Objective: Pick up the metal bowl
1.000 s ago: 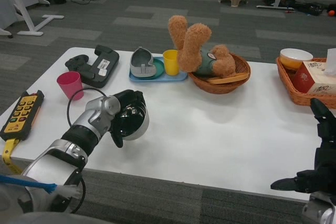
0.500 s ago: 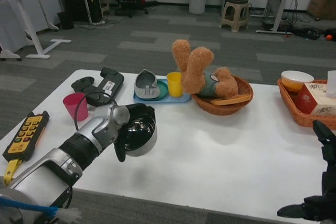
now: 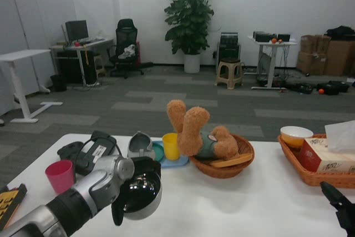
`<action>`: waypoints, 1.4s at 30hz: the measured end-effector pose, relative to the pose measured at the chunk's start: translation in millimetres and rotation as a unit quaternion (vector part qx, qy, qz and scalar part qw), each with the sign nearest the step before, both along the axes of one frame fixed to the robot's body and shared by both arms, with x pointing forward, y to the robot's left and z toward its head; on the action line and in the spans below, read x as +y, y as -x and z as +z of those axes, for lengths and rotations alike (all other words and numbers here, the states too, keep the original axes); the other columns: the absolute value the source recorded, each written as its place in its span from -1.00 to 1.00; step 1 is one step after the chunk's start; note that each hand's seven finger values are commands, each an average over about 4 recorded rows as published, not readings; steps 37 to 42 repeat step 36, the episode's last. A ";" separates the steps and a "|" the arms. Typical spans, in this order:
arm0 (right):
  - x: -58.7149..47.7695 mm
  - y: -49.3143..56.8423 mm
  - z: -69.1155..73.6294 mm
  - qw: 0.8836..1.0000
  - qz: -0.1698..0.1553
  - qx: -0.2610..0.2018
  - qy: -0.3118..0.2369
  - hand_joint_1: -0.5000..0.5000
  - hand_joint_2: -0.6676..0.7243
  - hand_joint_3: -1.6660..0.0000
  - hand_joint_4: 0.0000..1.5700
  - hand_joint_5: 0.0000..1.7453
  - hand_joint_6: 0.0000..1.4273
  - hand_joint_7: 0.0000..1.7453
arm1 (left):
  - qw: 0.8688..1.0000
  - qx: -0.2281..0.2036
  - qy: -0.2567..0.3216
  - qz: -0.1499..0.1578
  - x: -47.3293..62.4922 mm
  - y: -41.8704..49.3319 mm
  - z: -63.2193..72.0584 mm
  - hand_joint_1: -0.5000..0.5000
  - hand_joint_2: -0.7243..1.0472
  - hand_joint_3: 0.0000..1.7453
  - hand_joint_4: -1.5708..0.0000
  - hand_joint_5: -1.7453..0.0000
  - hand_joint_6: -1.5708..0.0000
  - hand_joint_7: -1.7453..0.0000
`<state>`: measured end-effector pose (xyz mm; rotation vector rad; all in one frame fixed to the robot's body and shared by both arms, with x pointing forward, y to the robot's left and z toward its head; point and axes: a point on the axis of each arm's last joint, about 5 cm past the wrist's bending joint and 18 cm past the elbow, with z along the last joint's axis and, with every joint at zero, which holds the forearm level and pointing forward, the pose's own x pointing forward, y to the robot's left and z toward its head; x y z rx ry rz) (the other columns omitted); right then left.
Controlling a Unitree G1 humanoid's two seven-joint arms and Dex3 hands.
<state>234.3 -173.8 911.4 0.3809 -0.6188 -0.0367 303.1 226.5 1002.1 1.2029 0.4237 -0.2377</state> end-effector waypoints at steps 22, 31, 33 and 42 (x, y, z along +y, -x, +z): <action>-4.2 0.8 -1.9 1.000 0.004 0.010 0.009 0.42 0.91 0.74 -0.53 -0.22 -1.00 -0.36 | 0.999 0.009 -0.033 -0.025 -5.0 -4.1 9.4 -1.00 1.00 0.60 -0.52 -1.00 0.23 -0.96; -4.3 0.6 -1.7 1.000 0.005 0.011 0.010 0.42 0.91 0.74 -0.53 -0.22 -1.00 -0.36 | 0.998 0.017 -0.050 -0.043 -10.6 -6.5 12.1 -1.00 1.00 0.60 -0.52 -1.00 0.23 -0.92; -4.1 0.0 -1.0 1.000 0.006 0.010 0.011 0.42 0.91 0.71 -0.53 -0.22 -1.00 -0.36 | 0.997 0.018 -0.051 -0.048 -12.9 -7.4 13.0 -1.00 1.00 0.57 -0.52 -1.00 0.23 -0.94; -4.0 -1.2 0.4 1.000 0.008 0.007 0.012 0.42 0.91 0.71 -0.53 -0.22 -1.00 -0.36 | 0.997 0.021 -0.058 -0.054 -15.4 -8.4 13.4 -1.00 1.00 0.57 -0.52 -1.00 0.23 -0.95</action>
